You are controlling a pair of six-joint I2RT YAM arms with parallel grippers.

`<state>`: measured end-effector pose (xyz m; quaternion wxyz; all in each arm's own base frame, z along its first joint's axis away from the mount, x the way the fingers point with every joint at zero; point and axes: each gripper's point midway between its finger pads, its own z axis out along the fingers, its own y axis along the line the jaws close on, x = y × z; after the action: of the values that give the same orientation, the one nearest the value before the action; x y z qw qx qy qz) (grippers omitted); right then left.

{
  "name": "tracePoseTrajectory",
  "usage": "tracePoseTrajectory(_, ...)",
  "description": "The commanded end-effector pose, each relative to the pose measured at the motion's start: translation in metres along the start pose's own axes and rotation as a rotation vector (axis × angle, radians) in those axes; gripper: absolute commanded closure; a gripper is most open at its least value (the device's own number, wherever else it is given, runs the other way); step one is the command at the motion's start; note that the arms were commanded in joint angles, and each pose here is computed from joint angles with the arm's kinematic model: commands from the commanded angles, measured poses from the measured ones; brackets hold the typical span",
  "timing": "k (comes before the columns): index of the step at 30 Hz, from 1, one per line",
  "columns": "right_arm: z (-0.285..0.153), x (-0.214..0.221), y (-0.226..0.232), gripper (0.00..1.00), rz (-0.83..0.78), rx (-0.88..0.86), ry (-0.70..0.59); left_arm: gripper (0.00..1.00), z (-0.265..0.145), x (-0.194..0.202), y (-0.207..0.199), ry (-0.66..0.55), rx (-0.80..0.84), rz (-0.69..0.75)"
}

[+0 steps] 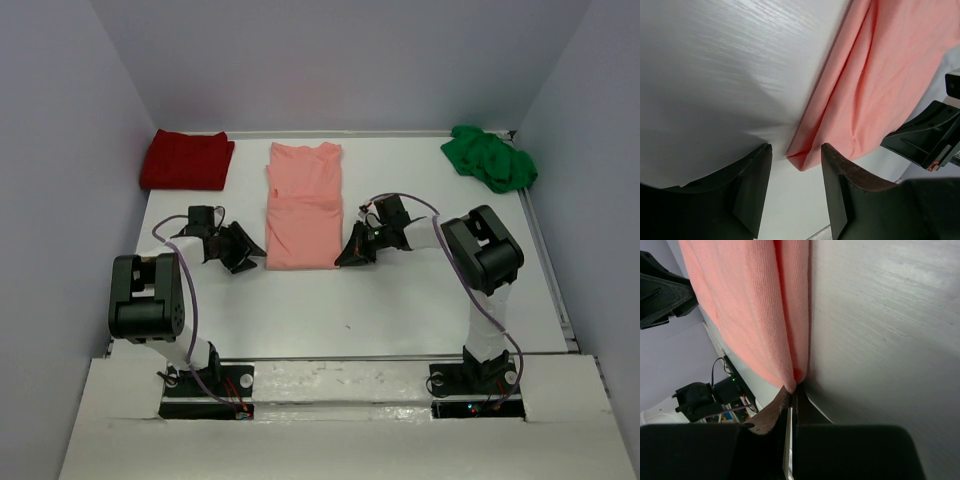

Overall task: Fold and stack the t-shirts
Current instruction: Grab one side of the 2/3 rectangular tshirt with both arms

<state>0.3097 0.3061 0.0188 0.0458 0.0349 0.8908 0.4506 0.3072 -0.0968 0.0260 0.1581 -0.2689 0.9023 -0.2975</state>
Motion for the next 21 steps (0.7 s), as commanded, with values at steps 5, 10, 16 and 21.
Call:
tracePoseTrajectory(5, 0.009, -0.007, -0.015, 1.0, -0.016, 0.074, -0.023, 0.42, 0.017, 0.031, 0.007, 0.086, -0.003, 0.044)
tracePoseTrajectory(10, 0.009, -0.008, -0.015, 1.0, -0.016, 0.077, -0.022, 0.42, 0.018, 0.036, 0.009, 0.102, -0.009, 0.055)
tracePoseTrajectory(16, 0.011, -0.013, -0.014, 1.0, -0.023, 0.078, -0.032, 0.48, 0.023, 0.042, 0.027, 0.135, -0.092, 0.044)
tracePoseTrajectory(21, 0.009, -0.011, -0.019, 1.0, -0.004, 0.117, -0.012, 0.87, 0.024, 0.047, 0.037, 0.177, -0.149, 0.029)
